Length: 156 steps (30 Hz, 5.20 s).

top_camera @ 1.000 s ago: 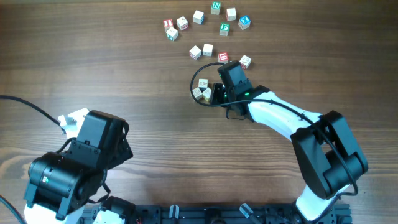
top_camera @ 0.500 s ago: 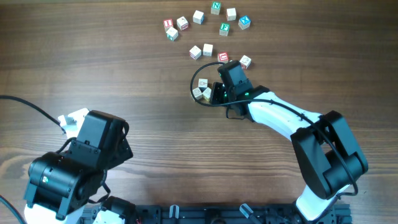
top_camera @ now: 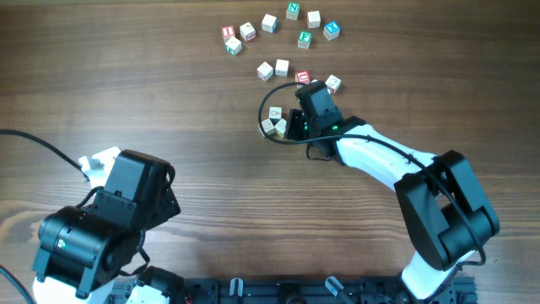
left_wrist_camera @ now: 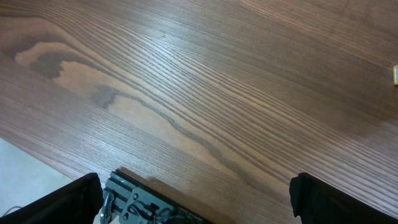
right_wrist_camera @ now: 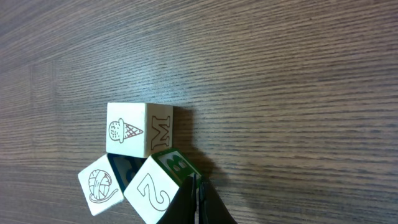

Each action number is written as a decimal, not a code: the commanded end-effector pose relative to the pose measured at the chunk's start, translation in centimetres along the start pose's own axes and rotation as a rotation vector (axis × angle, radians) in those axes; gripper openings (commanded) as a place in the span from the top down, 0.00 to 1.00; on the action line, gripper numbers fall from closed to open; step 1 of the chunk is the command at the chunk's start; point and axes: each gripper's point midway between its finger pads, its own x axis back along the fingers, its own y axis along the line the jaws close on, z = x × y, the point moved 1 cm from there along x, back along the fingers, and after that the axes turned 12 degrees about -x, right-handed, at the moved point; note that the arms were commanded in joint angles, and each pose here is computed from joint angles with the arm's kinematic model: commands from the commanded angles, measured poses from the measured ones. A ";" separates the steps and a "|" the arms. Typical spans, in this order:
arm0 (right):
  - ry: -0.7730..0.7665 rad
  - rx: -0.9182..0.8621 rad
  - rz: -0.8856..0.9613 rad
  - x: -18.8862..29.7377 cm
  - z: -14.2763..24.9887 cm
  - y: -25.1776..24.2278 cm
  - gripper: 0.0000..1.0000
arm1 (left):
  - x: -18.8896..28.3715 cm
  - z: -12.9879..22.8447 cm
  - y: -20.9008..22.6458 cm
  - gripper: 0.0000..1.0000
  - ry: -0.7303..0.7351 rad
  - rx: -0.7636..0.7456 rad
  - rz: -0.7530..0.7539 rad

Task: Form a circle

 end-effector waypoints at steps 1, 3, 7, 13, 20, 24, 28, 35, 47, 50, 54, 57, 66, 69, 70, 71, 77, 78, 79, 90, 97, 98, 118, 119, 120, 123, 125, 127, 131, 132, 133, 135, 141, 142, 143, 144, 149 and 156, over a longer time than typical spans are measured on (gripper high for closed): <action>-0.016 -0.012 0.016 0.4 -0.1 -0.3 0.95 | -0.1 0.1 0.1 0.00 0.002 0.021 -0.004; -0.011 -0.037 0.040 0.5 0.1 -0.8 0.96 | -0.1 0.1 0.1 0.00 0.002 0.021 -0.004; -0.008 -0.036 0.056 0.5 0.2 -1.1 0.96 | -0.1 0.1 0.1 0.00 0.002 0.021 -0.004; 0.010 -0.035 0.039 0.5 0.5 -0.8 0.96 | -0.1 0.1 0.1 0.00 0.002 0.021 -0.004; 0.022 -0.029 0.021 0.5 0.6 -0.5 0.95 | -0.1 0.1 0.1 0.00 0.002 0.021 -0.004; 0.021 -0.024 0.018 0.4 0.6 -0.4 0.95 | -0.1 0.1 0.1 0.00 0.002 0.021 -0.004; 0.020 -0.025 0.017 0.4 0.6 -0.4 0.96 | -0.1 0.1 0.1 0.00 0.002 0.021 -0.004; 0.024 -0.021 0.010 0.4 0.6 -0.3 0.96 | -0.1 0.1 0.1 0.00 0.002 0.021 -0.004; 0.031 -0.020 0.007 0.2 0.8 -0.3 0.95 | -0.1 0.1 0.1 0.00 0.002 0.021 -0.004; 0.031 -0.021 0.007 0.2 0.8 -0.3 0.96 | -0.1 0.1 0.1 0.00 0.002 0.021 -0.004; 0.032 -0.021 0.007 0.2 0.8 -0.3 0.96 | -0.1 0.1 0.1 0.00 0.002 0.021 -0.004; 0.034 -0.019 0.009 0.1 0.9 -0.3 0.96 | -0.1 0.1 0.1 0.00 0.002 0.021 -0.004; 0.038 0.006 0.000 0.0 1.4 0.2 0.95 | -0.1 0.1 0.1 0.00 0.002 0.021 -0.004; 0.038 0.006 0.001 -0.1 1.4 0.2 0.96 | -0.1 0.1 0.1 0.00 0.002 0.021 -0.004; 0.037 0.005 0.000 -0.1 1.4 0.2 0.95 | -0.1 0.1 0.1 0.00 0.002 0.021 -0.004; 0.036 0.005 -0.001 -0.2 1.4 0.2 0.95 | -0.1 0.1 0.1 0.00 0.002 0.021 -0.004; 0.025 0.006 0.002 -0.2 1.2 0.1 0.95 | -0.1 0.1 0.1 0.00 0.002 0.021 -0.004; 0.025 0.005 0.002 -0.2 1.2 0.1 0.95 | -0.1 0.1 0.1 0.00 0.002 0.021 -0.004; 0.024 0.006 0.002 -0.2 1.2 0.1 0.95 | -0.1 0.1 0.1 0.00 0.002 0.021 -0.004; 0.009 0.005 0.001 0.1 0.8 0.3 0.95 | -0.1 0.1 0.1 0.00 0.002 0.021 -0.004; -0.007 -0.015 0.010 1.5 0.6 0.5 0.95 | -0.1 0.1 0.1 0.00 0.002 0.021 -0.004; -0.009 -0.006 0.002 1.7 0.7 0.9 0.95 | -0.1 0.1 0.1 0.00 0.002 0.021 -0.004; -0.046 0.122 -0.059 1.4 1.6 3.6 0.95 | -0.1 0.1 0.1 0.00 0.002 0.021 -0.004; -0.046 0.121 -0.060 1.1 1.6 3.6 0.95 | -0.1 0.1 0.1 0.00 0.002 0.021 -0.004; -0.049 0.121 -0.065 0.9 1.6 3.6 0.95 | -0.1 0.1 0.1 0.00 0.002 0.021 -0.004; -0.055 0.119 -0.073 0.8 1.5 3.8 0.95 | -0.1 0.1 0.1 0.00 0.002 0.021 -0.004; -0.054 0.120 -0.071 0.7 1.5 3.8 0.95 | -0.1 0.1 0.1 0.00 0.002 0.021 -0.004; -0.052 0.121 -0.069 0.7 1.6 3.7 0.95 | -0.1 0.1 0.1 0.00 0.002 0.021 -0.004; -0.045 0.120 -0.059 0.1 1.8 3.4 0.95 | -0.1 0.1 0.1 0.00 0.002 0.021 -0.004; -0.045 0.120 -0.060 0.1 1.8 3.4 0.95 | -0.1 0.1 0.1 0.00 0.002 0.021 -0.004; -0.046 0.120 -0.060 0.1 1.8 3.4 0.95 | -0.1 0.1 0.1 0.00 0.002 0.021 -0.004; -0.046 0.120 -0.060 0.1 1.8 3.4 0.95 | -0.1 0.1 0.1 0.00 0.002 0.021 -0.004; -0.050 0.120 -0.046 -0.2 1.8 3.1 0.95 | -0.1 0.1 0.1 0.00 0.002 0.021 -0.004; -0.048 0.120 -0.044 -0.4 1.8 3.0 0.95 | -0.1 0.1 0.1 0.00 0.002 0.021 -0.004; -0.047 0.119 -0.043 -0.5 1.9 2.9 0.95 | -0.1 0.1 0.1 0.00 0.002 0.021 -0.004; -0.046 0.119 -0.042 -0.6 1.9 2.9 0.96 | -0.1 0.1 0.1 0.00 0.002 0.021 -0.004; -0.043 0.121 -0.038 -0.6 1.9 2.8 0.95 | -0.1 0.1 0.1 0.00 0.002 0.021 -0.004; -0.038 0.123 -0.024 -0.6 2.1 2.4 0.95 | -0.1 0.1 0.1 0.00 0.002 0.021 -0.004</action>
